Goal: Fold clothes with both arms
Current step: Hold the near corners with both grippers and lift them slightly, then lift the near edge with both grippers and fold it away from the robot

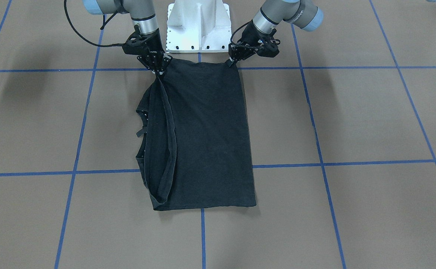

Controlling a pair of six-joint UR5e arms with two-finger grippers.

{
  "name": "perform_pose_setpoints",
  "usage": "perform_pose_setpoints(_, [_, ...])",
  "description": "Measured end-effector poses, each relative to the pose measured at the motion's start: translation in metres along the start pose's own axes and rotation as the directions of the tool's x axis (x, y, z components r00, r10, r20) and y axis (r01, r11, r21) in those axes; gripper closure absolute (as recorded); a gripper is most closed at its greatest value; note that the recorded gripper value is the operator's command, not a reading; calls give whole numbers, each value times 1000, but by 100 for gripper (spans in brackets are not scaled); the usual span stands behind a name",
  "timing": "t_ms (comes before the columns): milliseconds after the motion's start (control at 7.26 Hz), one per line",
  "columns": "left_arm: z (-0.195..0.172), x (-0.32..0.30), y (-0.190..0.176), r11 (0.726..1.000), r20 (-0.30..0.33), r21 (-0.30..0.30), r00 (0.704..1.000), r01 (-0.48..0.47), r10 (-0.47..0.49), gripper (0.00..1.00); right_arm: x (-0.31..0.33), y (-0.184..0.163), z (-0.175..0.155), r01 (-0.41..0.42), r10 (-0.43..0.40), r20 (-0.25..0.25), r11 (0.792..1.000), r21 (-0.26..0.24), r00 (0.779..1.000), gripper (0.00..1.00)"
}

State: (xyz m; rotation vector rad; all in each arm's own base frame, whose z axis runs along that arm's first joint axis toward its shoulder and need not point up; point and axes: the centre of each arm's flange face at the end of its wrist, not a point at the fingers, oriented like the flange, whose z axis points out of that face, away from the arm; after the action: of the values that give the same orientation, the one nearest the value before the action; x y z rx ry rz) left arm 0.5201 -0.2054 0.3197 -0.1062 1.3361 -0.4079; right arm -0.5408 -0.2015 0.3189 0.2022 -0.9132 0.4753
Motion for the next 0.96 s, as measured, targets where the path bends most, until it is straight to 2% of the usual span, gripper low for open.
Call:
perform_pose_setpoints(275, [-9,5,2,1000,-11,-18,1000,0,0,100,-3,-4,-13,-7,7,17,1000,-15,1000,100])
perform_pose_setpoints(551, [-34,15,7,998,-34,-64,999,0,-2,100,2,-5,-35,-8,10,33,999,-54,999,100])
perform_pose_setpoints(688, [-51,19,9,997,-52,-78,999,-1,-3,100,4,1,-48,-1,5,46,997,-78,999,100])
perform_pose_setpoints(964, [-106,35,17,990,-105,-143,995,-10,-5,100,5,4,-97,9,3,88,991,-130,996,100])
